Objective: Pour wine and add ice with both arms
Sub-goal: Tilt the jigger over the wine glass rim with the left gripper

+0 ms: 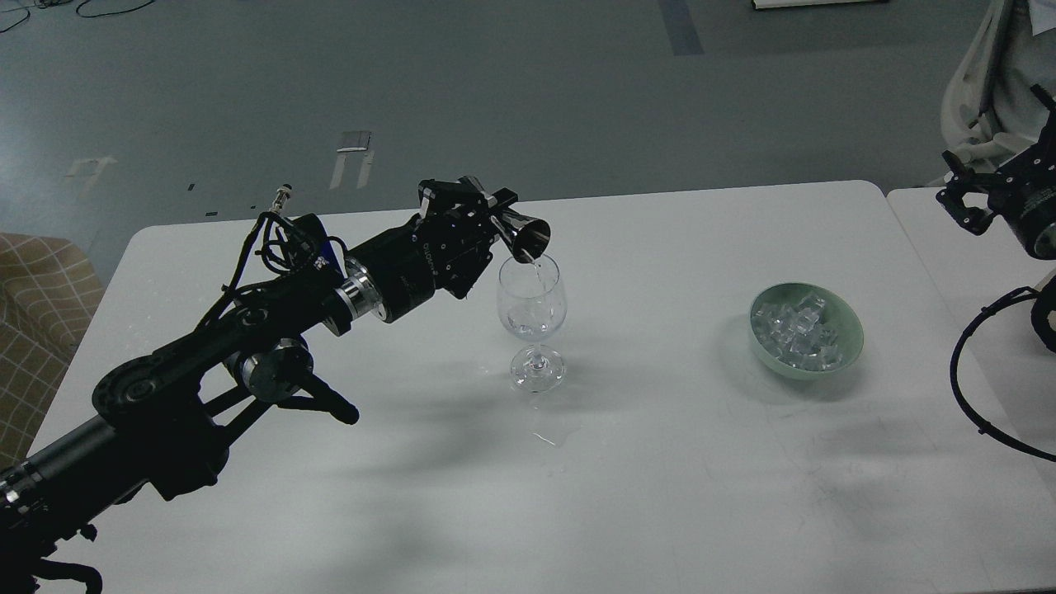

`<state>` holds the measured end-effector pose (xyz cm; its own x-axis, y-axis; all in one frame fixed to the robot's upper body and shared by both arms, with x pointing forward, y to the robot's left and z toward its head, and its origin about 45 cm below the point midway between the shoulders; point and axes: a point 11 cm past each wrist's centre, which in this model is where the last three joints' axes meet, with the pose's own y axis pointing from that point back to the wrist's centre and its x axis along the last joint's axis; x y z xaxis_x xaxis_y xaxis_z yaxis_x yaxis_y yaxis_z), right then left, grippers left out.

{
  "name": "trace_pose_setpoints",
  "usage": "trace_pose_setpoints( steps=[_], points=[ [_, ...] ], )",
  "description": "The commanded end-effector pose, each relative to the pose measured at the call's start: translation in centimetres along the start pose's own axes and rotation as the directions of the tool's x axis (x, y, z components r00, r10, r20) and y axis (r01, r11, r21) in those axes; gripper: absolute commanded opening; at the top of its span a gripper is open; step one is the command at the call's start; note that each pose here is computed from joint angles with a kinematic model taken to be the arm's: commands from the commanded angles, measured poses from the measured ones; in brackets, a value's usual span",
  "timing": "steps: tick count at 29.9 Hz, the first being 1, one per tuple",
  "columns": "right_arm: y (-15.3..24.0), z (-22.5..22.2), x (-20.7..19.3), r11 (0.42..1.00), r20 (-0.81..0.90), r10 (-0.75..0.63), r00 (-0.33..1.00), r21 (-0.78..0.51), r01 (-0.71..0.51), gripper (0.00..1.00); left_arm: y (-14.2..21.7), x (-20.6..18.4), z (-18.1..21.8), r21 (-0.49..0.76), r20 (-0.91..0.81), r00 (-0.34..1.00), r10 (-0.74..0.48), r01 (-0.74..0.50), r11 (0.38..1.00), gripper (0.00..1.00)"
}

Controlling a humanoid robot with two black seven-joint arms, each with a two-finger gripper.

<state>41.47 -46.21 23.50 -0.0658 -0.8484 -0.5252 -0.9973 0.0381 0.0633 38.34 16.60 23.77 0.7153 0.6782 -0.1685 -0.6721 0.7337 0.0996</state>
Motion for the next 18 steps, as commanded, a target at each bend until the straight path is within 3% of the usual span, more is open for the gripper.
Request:
trace_pose_setpoints(
  steps=[1,18],
  points=[
    [0.0,0.0,0.0,1.000,0.000,0.001,1.000,0.000,-0.001,1.00,0.0,0.2,0.4,-0.003,0.011,1.000,-0.001,0.001,1.000,0.00],
    [0.1,-0.4,0.2,1.000,-0.001,0.004,1.000,0.007,-0.004,1.00,-0.2,0.1,1.5,0.016,0.159,0.986,-0.052,0.050,0.999,0.00]
  ],
)
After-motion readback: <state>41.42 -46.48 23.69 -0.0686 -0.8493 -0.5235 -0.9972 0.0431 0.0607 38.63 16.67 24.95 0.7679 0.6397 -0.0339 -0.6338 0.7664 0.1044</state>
